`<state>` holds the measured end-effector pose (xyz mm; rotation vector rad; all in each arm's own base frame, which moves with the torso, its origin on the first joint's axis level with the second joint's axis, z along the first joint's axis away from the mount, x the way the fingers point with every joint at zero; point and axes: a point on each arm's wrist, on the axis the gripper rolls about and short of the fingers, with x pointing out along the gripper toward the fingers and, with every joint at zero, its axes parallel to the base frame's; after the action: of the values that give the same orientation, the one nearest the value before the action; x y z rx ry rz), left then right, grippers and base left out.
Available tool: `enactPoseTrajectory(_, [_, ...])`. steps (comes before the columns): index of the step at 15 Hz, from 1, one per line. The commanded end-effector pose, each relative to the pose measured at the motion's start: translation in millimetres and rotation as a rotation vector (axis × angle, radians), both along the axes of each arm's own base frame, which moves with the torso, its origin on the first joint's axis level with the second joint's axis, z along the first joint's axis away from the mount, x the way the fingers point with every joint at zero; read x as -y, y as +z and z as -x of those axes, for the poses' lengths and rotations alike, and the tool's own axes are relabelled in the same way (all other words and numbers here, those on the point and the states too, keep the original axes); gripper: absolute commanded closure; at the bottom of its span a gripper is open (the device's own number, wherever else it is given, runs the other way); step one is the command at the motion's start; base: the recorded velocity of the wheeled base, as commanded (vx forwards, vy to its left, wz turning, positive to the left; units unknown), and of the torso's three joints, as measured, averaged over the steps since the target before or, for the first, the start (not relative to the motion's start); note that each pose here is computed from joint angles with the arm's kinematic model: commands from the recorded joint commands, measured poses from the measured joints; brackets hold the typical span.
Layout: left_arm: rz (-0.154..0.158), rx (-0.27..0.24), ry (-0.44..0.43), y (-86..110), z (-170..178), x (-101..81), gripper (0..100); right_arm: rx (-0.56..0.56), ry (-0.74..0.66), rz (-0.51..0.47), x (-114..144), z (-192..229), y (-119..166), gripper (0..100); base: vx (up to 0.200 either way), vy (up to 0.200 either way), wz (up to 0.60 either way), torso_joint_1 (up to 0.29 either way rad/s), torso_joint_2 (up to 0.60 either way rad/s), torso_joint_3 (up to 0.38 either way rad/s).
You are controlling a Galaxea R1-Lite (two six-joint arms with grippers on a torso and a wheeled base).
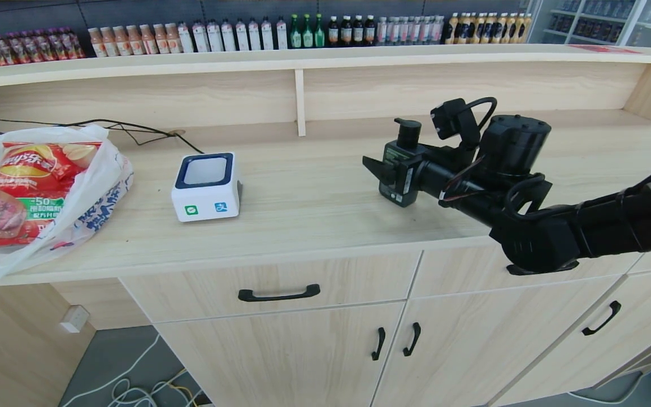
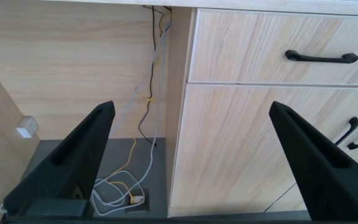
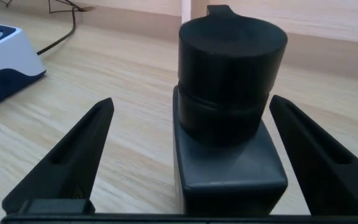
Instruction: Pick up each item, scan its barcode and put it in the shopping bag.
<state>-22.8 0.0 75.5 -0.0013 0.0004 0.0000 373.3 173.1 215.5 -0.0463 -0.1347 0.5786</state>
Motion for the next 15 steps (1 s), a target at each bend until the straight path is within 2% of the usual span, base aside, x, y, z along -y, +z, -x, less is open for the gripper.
enactPoseTrajectory(1, [0.0,0.0,0.0,0.0,0,0.0,0,0.0,0.0,0.001,-1,-3,-2,0,0.0,0.0,0.0,0.0,0.0,0.0])
enactPoseTrajectory(2, [0.0,0.0,0.0,0.0,0,0.0,0,0.002,0.001,0.003,-2,-3,-2,100,0.0,0.0,0.0,0.0,0.0,0.0])
enactPoseTrajectory(15, [0.0,0.0,0.0,0.0,0,0.0,0,-0.028,0.0,0.022,-3,-6,-14,100,0.0,0.0,0.0,0.0,0.0,0.0])
